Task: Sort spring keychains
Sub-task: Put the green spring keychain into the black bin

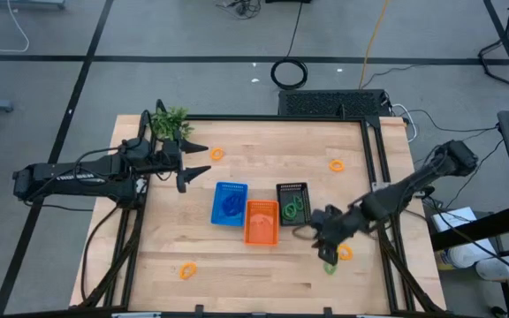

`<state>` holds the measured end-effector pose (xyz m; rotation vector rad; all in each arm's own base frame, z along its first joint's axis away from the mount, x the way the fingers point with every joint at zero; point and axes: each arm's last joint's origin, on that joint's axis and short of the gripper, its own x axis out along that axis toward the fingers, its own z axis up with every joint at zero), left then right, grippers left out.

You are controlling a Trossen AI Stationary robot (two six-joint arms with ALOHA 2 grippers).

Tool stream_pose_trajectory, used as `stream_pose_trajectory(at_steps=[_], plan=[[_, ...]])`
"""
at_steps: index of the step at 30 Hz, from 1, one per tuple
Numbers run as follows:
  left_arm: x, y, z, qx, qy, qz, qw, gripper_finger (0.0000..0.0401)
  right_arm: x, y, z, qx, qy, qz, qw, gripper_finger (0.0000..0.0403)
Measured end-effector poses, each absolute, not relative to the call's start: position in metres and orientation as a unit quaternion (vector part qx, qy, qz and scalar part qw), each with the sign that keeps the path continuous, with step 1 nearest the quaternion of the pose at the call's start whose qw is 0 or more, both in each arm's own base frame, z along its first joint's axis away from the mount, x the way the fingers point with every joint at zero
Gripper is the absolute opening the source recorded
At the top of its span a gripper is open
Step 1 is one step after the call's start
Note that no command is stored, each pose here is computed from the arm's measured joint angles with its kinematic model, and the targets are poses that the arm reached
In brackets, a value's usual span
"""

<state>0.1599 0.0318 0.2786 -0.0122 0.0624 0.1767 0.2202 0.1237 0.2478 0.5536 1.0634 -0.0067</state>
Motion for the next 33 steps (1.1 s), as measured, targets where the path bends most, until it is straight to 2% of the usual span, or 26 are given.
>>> stream_pose_trajectory(at_steps=[5, 8, 17, 22, 33], plan=[[0.160, 0.032, 0.279, -0.006, 0.031, 0.088, 0.996, 0.0308, 0.219, 0.151, 0.220, 0.291, 0.573, -0.037, 0.766, 0.0123], [0.160, 0.032, 0.279, -0.006, 0.031, 0.088, 0.996, 0.0308, 0.220, 0.163, 0.201, 0.277, 0.606, -0.050, 0.744, 0.0123], [0.160, 0.032, 0.279, -0.006, 0.031, 0.088, 0.996, 0.0308, 0.226, 0.169, 0.164, 0.209, 0.656, -0.074, 0.721, 0.0123], [0.160, 0.032, 0.279, -0.006, 0.031, 0.088, 0.996, 0.0308, 0.223, 0.171, 0.160, 0.199, 0.680, -0.061, 0.703, 0.0123], [0.160, 0.032, 0.279, -0.006, 0.031, 0.088, 0.996, 0.0308, 0.209, 0.170, 0.146, 0.166, 0.696, -0.049, 0.697, 0.0123]])
